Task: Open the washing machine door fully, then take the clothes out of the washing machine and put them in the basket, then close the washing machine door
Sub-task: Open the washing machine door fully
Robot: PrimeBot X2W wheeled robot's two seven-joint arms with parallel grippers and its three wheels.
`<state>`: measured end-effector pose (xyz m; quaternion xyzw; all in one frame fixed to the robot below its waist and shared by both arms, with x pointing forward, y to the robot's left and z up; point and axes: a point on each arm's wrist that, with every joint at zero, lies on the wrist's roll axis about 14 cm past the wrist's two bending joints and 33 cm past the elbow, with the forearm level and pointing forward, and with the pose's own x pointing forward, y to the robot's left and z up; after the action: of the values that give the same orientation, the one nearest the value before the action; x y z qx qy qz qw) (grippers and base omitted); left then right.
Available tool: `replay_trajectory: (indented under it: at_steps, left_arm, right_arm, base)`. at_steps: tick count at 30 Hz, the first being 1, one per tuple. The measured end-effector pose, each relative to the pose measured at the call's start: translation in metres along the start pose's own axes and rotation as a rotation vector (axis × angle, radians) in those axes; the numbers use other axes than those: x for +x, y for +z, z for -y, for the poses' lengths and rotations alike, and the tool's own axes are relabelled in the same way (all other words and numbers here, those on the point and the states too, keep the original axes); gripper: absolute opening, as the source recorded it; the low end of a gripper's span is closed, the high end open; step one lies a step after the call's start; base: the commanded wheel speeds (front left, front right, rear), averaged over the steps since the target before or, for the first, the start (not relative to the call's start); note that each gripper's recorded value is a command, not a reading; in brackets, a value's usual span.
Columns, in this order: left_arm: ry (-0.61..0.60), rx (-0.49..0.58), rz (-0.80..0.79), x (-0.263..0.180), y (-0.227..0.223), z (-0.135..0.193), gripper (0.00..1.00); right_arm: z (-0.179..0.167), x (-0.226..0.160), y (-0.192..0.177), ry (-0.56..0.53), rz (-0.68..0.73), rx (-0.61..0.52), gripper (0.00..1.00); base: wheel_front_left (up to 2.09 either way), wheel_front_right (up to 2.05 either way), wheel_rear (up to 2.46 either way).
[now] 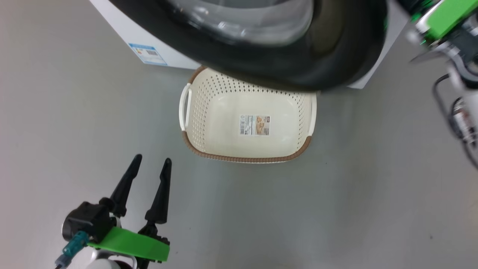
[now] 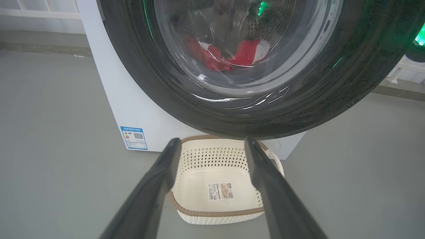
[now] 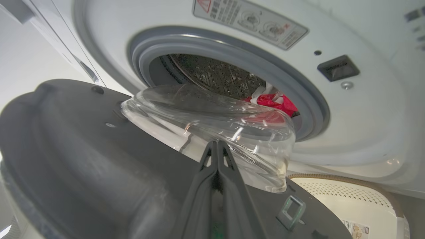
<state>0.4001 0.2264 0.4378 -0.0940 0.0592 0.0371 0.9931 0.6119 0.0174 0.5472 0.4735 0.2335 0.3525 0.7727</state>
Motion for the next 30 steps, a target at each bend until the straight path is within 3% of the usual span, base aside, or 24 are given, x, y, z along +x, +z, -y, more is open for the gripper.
replay_trajectory:
  at_steps: [8, 30]
  left_arm:
    - [-0.005, -0.006, 0.015, -0.012, 0.005, 0.003, 1.0]
    - [-0.017, -0.005, 0.055, -0.032, 0.019, 0.008, 1.0]
  right_arm:
    - [-0.022, -0.009, -0.062, 0.034, -0.151, 0.009, 0.0]
    - [-0.056, -0.038, -0.106, 0.09, -0.254, 0.006, 0.0]
  base:
    - [0.0, 0.0, 0.0]
    - [0.0, 0.0, 0.0]
